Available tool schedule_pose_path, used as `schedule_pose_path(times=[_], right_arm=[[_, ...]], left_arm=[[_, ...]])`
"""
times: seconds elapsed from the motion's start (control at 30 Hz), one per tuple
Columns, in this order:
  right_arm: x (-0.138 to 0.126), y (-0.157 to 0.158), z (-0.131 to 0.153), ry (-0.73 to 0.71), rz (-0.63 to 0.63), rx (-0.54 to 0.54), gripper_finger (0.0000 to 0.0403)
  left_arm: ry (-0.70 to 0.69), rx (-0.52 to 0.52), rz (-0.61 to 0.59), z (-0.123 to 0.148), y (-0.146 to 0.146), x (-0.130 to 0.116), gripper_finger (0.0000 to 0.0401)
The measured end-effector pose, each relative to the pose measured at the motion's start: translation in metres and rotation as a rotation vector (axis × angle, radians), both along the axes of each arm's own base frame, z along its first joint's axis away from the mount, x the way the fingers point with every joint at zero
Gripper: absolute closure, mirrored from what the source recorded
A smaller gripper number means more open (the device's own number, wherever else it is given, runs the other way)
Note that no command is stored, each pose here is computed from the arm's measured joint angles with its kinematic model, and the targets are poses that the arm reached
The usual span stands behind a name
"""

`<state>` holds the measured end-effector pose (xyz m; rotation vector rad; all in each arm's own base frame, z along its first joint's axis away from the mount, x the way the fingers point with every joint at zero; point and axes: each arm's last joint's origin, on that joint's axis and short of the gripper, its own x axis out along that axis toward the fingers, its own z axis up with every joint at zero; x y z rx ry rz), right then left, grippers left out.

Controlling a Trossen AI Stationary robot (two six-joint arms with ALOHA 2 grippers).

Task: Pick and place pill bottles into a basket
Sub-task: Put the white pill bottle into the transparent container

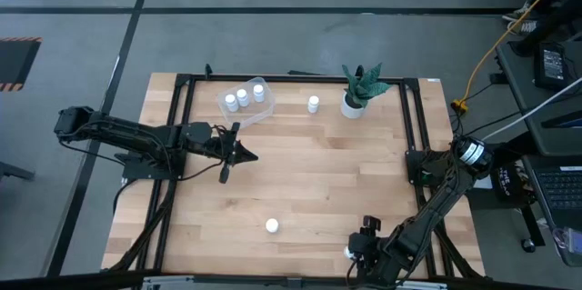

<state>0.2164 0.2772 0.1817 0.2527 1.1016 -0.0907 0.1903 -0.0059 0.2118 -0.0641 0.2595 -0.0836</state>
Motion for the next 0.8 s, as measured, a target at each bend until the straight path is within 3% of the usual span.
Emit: schedule_pose_path(times=[0.5,0.8], right_arm=[[0.0022,-0.0016,0.0002,-0.002,-0.008,0.001,0.0248],[0.0023,-0.0015,0.0003,-0.007,0.014,-0.012,0.025]], left_arm=[[0.0,0.0,0.0,0.0,0.0,0.0,0.0395],[0.0,0.0,0.0,0.0,0.0001,0.0,0.0395]])
